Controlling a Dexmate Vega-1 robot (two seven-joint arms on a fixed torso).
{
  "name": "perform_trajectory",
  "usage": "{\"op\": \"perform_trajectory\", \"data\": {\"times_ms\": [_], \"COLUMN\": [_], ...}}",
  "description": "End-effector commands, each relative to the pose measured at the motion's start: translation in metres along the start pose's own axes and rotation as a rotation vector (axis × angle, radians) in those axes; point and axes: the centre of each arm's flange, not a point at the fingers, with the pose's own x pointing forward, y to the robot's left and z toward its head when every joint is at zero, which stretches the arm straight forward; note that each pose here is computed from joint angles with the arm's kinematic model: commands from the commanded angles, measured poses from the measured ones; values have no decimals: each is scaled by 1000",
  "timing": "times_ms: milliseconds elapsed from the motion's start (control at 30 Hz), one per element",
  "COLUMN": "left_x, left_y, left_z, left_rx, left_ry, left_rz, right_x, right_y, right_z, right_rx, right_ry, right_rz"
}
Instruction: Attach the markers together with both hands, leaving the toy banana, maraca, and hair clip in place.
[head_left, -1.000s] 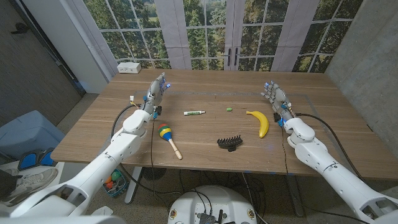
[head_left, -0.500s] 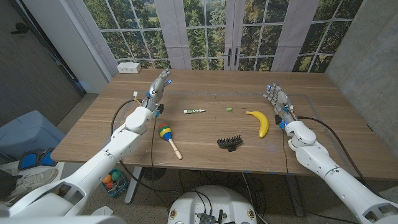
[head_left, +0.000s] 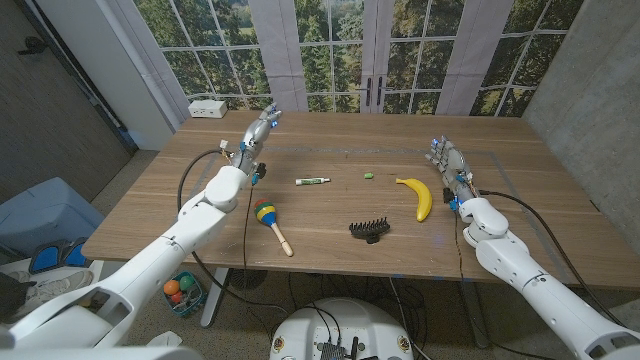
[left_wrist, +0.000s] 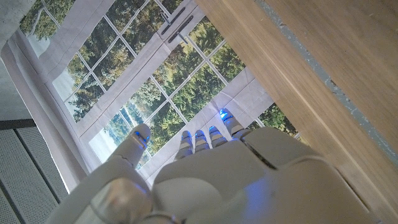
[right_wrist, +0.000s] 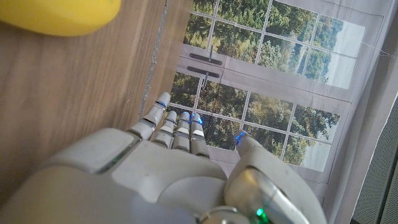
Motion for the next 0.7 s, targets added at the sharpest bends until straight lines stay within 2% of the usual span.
{"op": "perform_trajectory", "data": {"times_ms": [33, 700], "left_x": [8, 14], "left_y": [-3, -17], "left_z": [13, 30], "left_rx": [119, 308], "left_ry": [-39, -55], "left_rz": [-13, -30], "right_x": [-6, -15], "right_y": [1, -6], "right_z": [-1, -3], "right_rx": [-7, -2], "right_ry": [-6, -9], "right_rz": [-28, -52]}}
